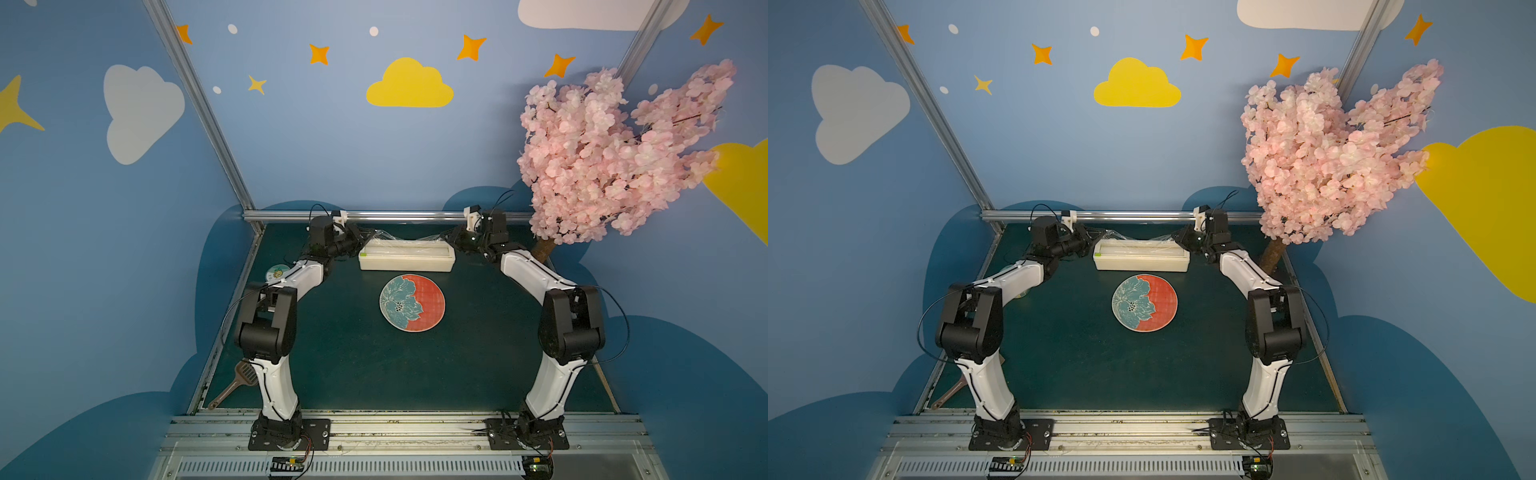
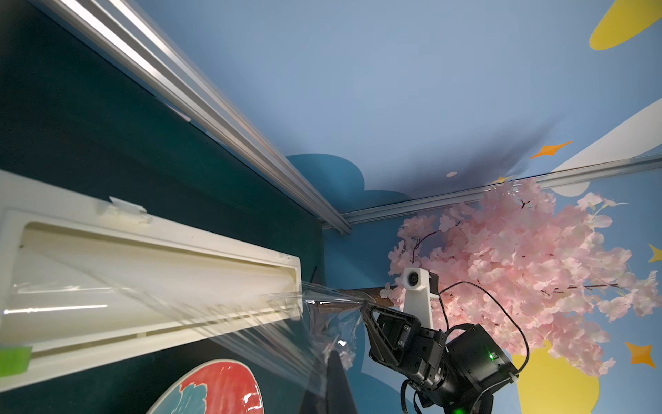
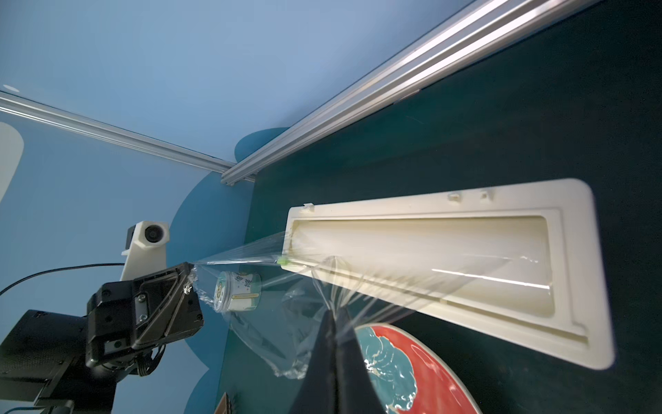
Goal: Wrap the plate with plastic wrap
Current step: Pull the plastic wrap from the plastic wrap cutting box.
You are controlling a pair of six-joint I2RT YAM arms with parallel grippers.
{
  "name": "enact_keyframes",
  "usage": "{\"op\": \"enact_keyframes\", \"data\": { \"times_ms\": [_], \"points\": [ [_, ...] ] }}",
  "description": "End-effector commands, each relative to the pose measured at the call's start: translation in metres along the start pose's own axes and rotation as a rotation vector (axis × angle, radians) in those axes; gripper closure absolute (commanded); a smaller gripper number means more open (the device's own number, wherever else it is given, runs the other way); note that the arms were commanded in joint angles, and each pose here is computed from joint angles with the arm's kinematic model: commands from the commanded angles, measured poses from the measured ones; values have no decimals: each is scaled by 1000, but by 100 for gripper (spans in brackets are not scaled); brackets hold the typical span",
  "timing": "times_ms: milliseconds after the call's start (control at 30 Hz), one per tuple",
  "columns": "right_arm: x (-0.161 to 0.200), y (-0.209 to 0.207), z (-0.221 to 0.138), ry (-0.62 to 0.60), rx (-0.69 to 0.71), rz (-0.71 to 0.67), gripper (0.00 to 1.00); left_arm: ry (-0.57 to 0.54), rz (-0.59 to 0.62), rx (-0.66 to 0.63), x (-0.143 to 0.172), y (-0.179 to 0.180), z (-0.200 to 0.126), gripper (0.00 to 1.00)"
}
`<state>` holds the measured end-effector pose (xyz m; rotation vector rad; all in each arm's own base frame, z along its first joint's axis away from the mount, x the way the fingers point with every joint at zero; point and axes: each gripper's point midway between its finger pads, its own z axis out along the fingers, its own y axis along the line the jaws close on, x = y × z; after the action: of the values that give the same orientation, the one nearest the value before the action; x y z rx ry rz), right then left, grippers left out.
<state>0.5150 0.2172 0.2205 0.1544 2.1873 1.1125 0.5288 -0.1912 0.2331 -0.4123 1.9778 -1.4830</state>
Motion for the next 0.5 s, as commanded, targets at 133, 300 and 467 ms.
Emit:
{"op": "enact_keyframes", "data": {
  "times_ms": [133, 300, 467],
  "points": [
    [-28, 18, -8, 18, 20, -49, 100, 23, 63, -19, -24, -17, -2, 97],
    [-34, 29, -19, 5, 29, -70, 100, 26, 79, -16, -28, -28, -4, 97],
    [-42, 42, -29, -21, 18, -86, 100, 23, 95, -4, -32, -44, -10, 97]
  ]
}}
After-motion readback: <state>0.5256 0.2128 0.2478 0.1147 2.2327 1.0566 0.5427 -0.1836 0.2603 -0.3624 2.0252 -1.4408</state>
